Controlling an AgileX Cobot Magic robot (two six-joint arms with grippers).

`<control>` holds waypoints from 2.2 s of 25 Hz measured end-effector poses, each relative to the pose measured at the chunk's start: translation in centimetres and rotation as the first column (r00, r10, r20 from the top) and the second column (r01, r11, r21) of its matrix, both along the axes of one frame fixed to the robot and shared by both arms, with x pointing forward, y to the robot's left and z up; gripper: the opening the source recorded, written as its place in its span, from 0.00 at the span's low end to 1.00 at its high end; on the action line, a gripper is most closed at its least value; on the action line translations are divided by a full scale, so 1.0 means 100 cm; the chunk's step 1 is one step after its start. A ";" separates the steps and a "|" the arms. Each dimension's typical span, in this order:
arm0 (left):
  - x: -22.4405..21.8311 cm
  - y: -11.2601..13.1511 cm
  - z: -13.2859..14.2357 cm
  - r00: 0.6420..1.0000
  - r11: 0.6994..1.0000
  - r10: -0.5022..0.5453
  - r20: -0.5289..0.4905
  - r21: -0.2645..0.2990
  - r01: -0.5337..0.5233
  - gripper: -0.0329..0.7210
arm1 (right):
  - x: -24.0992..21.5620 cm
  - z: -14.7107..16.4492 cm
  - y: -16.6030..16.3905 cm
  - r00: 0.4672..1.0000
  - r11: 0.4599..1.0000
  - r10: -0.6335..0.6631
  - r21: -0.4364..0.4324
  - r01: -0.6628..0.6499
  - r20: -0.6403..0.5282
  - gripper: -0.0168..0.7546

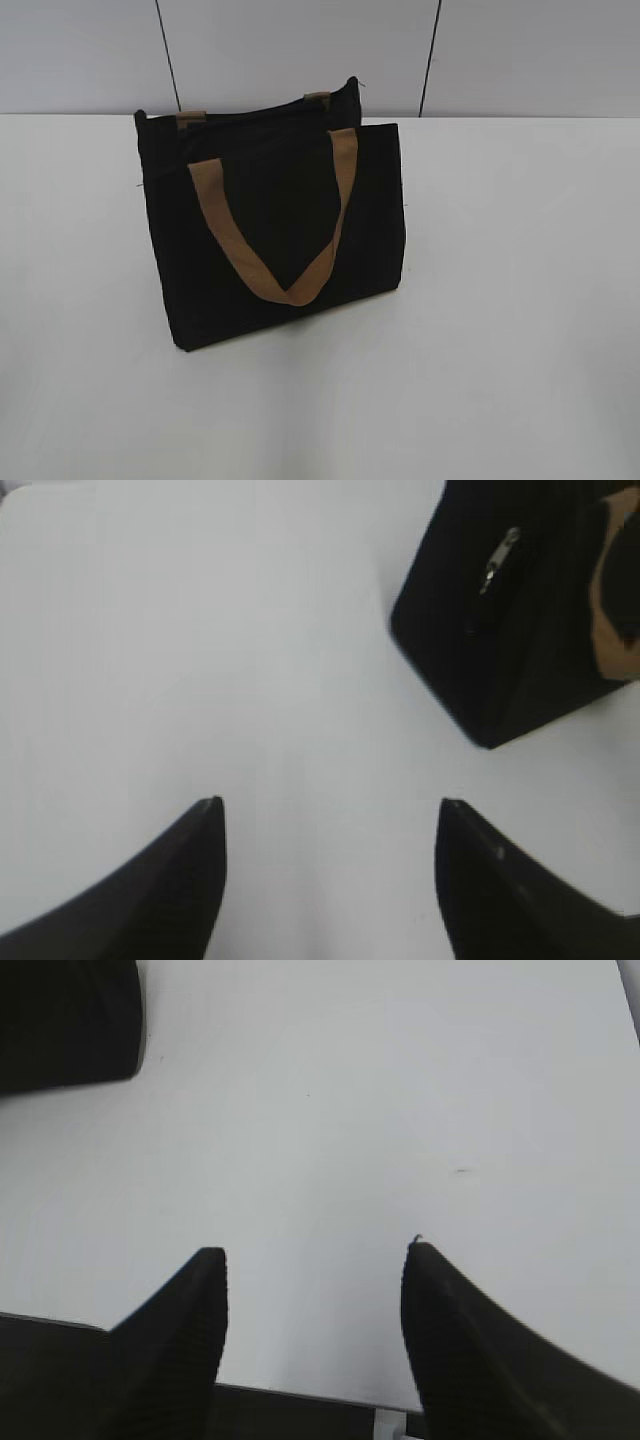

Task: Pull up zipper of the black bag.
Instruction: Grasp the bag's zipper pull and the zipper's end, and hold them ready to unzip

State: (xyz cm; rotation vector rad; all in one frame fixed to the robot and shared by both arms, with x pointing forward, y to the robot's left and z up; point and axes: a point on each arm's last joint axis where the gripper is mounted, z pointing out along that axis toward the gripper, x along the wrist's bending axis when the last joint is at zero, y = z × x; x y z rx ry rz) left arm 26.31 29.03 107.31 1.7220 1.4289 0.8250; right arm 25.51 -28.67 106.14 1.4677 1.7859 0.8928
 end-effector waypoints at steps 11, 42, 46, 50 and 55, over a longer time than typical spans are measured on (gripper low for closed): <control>0.104 -0.029 -0.009 0.945 0.948 -0.316 -0.089 -0.066 0.311 0.71 | 0.082 0.046 0.005 0.989 0.993 0.120 0.022 -0.119 -0.082 0.57; 0.238 -0.026 -0.121 0.802 0.800 -0.597 -0.014 0.061 0.597 0.68 | 0.217 0.090 0.009 0.930 0.938 0.337 -0.028 -0.345 -0.145 0.57; 0.241 -0.033 -0.140 0.711 0.709 -0.703 0.017 0.080 0.700 0.67 | 0.218 0.089 0.010 0.929 0.938 0.340 -0.025 -0.347 -0.148 0.57; 0.249 -0.035 -0.156 0.671 0.671 -0.741 0.021 0.060 0.739 0.67 | 0.218 0.089 0.011 0.928 0.937 0.345 -0.009 -0.350 -0.139 0.57; 0.264 -0.036 -0.159 0.656 0.658 -0.753 0.052 0.050 0.751 0.65 | 0.218 0.089 0.011 0.929 0.937 0.345 -0.006 -0.349 -0.136 0.57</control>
